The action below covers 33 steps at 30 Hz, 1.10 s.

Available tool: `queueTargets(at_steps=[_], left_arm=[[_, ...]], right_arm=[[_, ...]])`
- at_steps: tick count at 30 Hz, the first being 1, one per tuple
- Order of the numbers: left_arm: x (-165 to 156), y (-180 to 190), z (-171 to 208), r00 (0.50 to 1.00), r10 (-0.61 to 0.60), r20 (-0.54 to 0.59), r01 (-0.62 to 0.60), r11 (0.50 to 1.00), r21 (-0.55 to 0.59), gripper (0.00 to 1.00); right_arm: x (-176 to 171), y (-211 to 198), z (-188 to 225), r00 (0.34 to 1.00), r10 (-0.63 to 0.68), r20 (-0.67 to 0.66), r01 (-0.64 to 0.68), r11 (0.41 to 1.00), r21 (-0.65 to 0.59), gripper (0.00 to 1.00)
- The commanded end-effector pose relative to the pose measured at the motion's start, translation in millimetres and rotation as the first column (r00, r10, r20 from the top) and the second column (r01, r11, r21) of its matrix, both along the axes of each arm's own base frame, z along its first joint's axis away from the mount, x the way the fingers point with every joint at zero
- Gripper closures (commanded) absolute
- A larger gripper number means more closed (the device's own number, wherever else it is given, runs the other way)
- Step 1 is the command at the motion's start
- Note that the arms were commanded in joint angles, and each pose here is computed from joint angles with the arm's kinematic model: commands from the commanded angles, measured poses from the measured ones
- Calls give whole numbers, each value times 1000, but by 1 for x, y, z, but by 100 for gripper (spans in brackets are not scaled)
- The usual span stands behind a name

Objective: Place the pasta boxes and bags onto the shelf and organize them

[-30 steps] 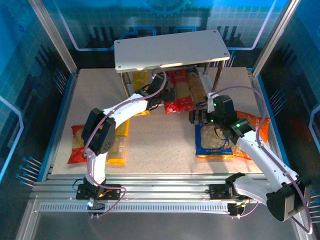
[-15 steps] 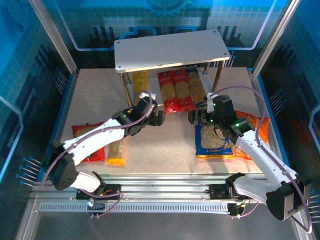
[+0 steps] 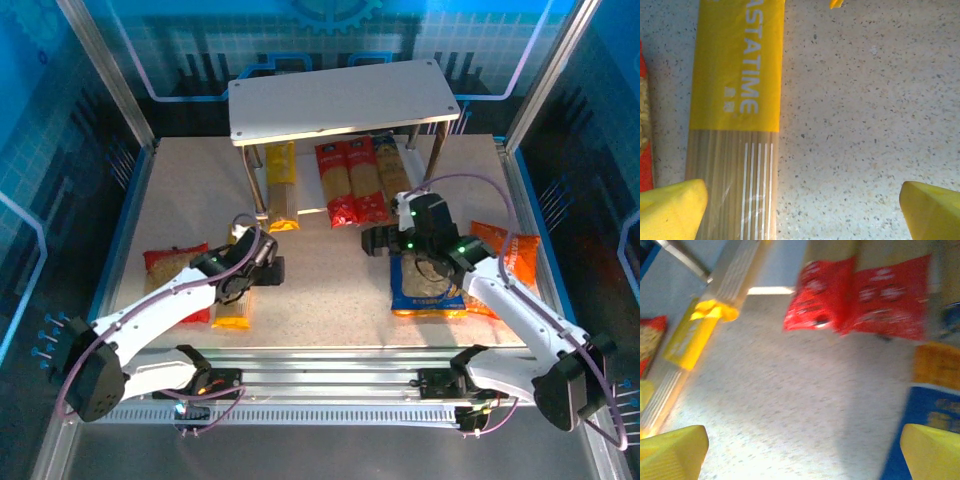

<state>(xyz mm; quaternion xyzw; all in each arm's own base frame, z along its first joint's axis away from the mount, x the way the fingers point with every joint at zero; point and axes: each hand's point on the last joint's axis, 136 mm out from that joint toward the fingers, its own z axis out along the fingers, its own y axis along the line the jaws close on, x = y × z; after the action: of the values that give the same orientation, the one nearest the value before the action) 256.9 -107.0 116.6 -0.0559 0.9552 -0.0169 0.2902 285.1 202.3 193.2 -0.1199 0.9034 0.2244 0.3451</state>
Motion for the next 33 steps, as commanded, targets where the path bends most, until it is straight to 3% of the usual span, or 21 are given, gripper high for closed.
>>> queueTargets(at_steps=[1, 5, 9, 12, 16, 20, 26, 29, 33], left_arm=[[-2, 5, 28, 996, 52, 77, -43, 992, -114, 1], [-6, 19, 71, 979, 68, 194, -43, 990, -131, 1], [-16, 39, 92, 973, 82, 216, -65, 994, -83, 1], [-21, 46, 115, 948, 96, 303, -63, 991, -120, 1], [-28, 51, 144, 915, 104, 390, -43, 986, -163, 1], [-35, 56, 143, 922, 94, 375, -44, 989, -141, 1], [-38, 60, 129, 932, 94, 351, -56, 992, -116, 1], [-35, 61, 107, 955, 92, 283, -76, 995, -66, 1], [-22, 45, 68, 979, 72, 189, -61, 996, -64, 1]], right_arm=[[-31, 63, -17, 985, 142, -98, -134, 988, 82, 1], [-61, 133, -42, 950, 248, -189, -237, 968, 80, 1], [-77, 186, -66, 909, 303, -286, -300, 952, 56, 3], [-89, 223, -80, 873, 346, -342, -343, 937, 74, 4], [-85, 255, -92, 872, 325, -366, -339, 940, 29, 4], [-73, 274, -102, 894, 283, -348, -305, 952, -8, 4], [-69, 258, -129, 909, 206, -362, -261, 959, -109, 6], [-59, 216, -108, 953, 137, -270, -170, 980, -104, 5], [-53, 168, -72, 972, 121, -202, -143, 985, -96, 5]])
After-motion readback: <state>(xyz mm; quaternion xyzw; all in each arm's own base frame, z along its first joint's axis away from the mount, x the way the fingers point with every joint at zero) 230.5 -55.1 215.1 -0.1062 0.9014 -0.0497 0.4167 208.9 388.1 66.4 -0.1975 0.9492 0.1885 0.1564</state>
